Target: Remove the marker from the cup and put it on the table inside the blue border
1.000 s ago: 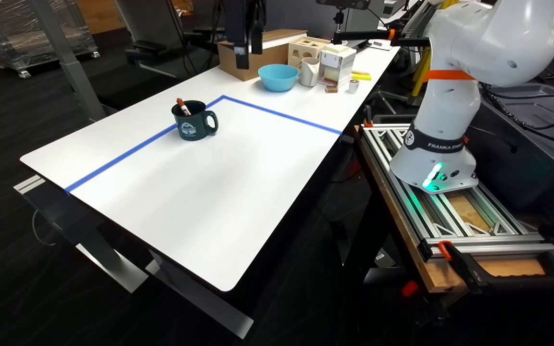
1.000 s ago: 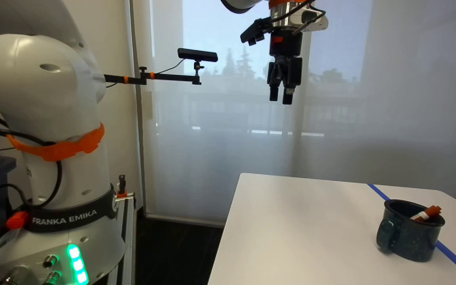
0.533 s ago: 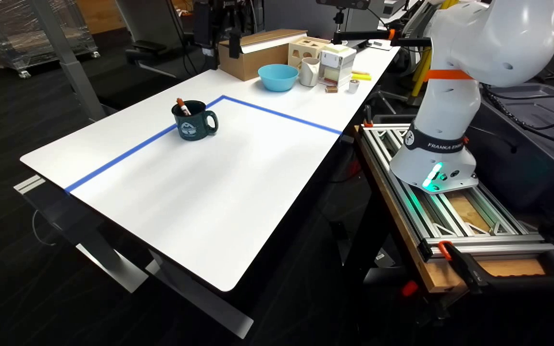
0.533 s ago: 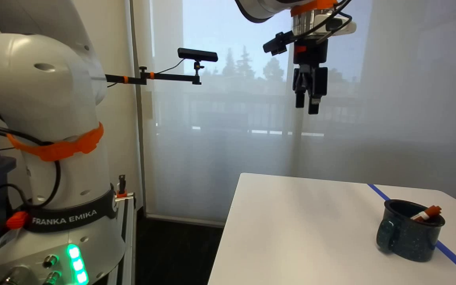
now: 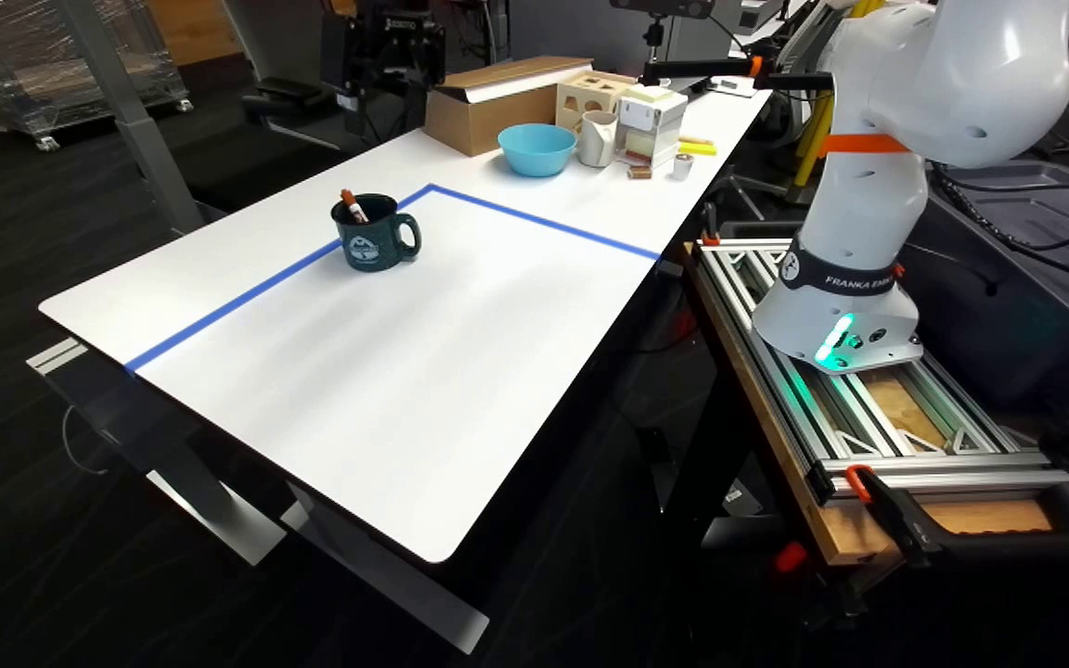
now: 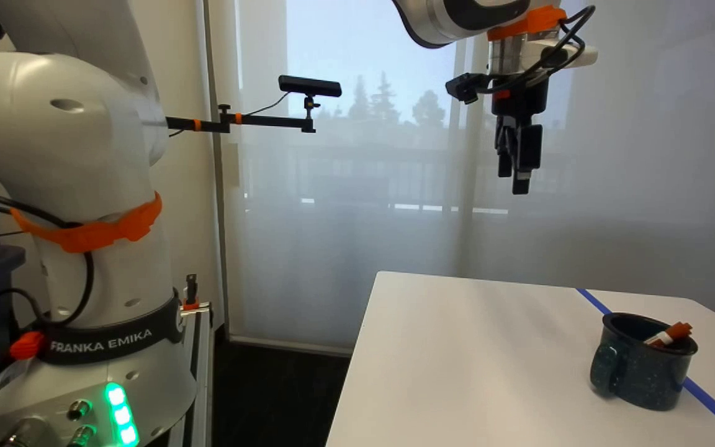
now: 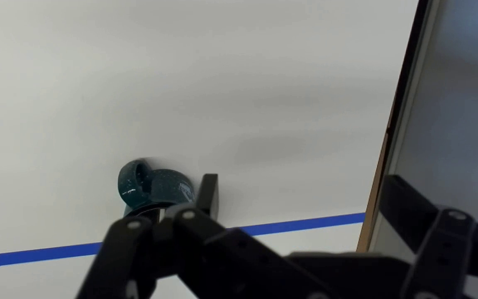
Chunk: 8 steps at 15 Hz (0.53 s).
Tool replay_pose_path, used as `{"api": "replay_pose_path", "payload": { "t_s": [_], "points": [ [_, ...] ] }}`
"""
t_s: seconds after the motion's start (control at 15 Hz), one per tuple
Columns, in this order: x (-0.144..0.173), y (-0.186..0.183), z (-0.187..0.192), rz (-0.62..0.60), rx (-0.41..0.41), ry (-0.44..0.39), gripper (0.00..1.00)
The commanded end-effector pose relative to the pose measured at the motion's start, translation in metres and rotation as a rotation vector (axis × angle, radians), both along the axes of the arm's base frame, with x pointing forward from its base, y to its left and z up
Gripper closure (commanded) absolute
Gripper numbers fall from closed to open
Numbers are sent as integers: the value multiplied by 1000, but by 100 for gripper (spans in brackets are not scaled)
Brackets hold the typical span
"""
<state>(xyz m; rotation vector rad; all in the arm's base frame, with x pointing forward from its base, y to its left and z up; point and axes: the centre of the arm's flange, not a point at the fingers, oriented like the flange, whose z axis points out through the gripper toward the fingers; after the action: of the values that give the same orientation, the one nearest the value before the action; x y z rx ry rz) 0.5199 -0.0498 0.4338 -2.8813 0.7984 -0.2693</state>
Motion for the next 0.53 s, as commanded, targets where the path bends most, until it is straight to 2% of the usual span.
{"api": "replay_pose_path", "payload": {
  "t_s": [0.0, 0.27, 0.47],
  "points": [
    [23, -17, -4, -113, 17, -41, 0],
    [37, -42, -21, -197, -16, -45, 0],
    [47, -52, -35, -201, -93, -23, 0]
  ]
}}
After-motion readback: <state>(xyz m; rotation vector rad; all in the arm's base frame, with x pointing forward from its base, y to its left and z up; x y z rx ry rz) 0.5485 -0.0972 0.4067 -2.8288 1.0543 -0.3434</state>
